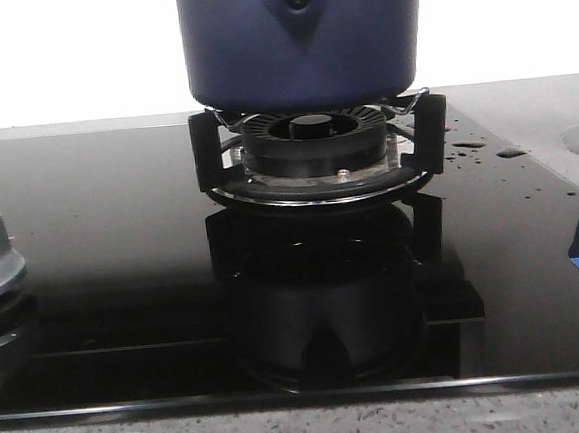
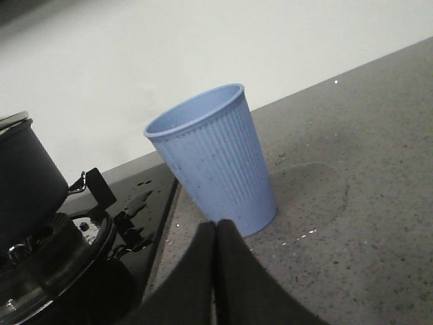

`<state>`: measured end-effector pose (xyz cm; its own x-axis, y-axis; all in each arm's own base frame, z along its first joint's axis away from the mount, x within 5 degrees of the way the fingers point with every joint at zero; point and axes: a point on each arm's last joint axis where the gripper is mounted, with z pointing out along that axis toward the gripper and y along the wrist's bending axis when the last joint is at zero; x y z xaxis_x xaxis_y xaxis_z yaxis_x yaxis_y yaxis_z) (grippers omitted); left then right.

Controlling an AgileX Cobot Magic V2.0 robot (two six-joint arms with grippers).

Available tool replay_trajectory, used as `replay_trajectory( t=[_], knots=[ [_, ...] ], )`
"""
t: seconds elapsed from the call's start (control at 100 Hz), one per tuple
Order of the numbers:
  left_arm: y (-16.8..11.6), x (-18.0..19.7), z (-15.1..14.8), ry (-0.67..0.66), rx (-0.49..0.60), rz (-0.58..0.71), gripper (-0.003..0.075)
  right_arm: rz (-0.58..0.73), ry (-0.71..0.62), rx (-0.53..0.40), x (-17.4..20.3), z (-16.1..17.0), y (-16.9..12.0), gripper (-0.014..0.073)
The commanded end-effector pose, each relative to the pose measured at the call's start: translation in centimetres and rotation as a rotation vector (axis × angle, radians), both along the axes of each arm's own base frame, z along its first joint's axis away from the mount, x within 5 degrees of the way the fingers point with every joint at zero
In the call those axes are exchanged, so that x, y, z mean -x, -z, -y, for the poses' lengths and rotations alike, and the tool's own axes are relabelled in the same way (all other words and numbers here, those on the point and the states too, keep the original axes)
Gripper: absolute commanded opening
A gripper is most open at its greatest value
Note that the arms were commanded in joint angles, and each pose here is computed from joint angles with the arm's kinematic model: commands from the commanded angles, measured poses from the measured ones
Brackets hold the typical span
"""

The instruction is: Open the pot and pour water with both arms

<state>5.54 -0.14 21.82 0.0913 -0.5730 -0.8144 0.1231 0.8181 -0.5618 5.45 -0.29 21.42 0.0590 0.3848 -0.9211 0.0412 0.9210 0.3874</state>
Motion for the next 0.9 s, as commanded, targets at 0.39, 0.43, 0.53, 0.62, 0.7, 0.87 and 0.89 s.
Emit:
replay_trajectory(
  t=[0.39,0.43,0.53,0.62,0.7,0.87,0.89],
  knots=[
    [-6.3,-2.6,2.2,0.218,-0.208,-0.316,-0.001,-0.481,-0.099,0.074,-0.7,-0.6,-8.7,-0.0064],
    [-6.8,-3.2,2.4,0.247,-0.235,-0.359,-0.0008,-0.547,-0.111,0.074,-1.0,-0.7,-9.1,-0.0064],
    [-8.0,-4.7,3.5,0.361,-0.276,-0.431,-0.0008,-0.659,-0.133,0.066,-1.6,-0.7,-9.9,-0.0064],
    [-9.8,-6.0,4.9,0.512,-0.287,-0.395,-0.0008,-0.698,-0.182,0.064,-2.0,-1.1,-10.6,-0.0071],
    [-11.5,-6.9,6.5,0.683,-0.269,-0.326,-0.0008,-0.68,-0.268,0.056,-2.2,-1.8,-11.3,-0.0071],
    [-14.3,-9.2,8.7,0.931,-0.298,-0.167,-0.0008,-0.563,-0.429,0.118,-2.4,-3.1,-12.3,-0.0071],
    [-14.6,-9.5,8.9,0.944,-0.316,-0.148,-0.0008,-0.546,-0.441,0.14,-2.5,-3.2,-12.4,-0.0071]
  ],
)
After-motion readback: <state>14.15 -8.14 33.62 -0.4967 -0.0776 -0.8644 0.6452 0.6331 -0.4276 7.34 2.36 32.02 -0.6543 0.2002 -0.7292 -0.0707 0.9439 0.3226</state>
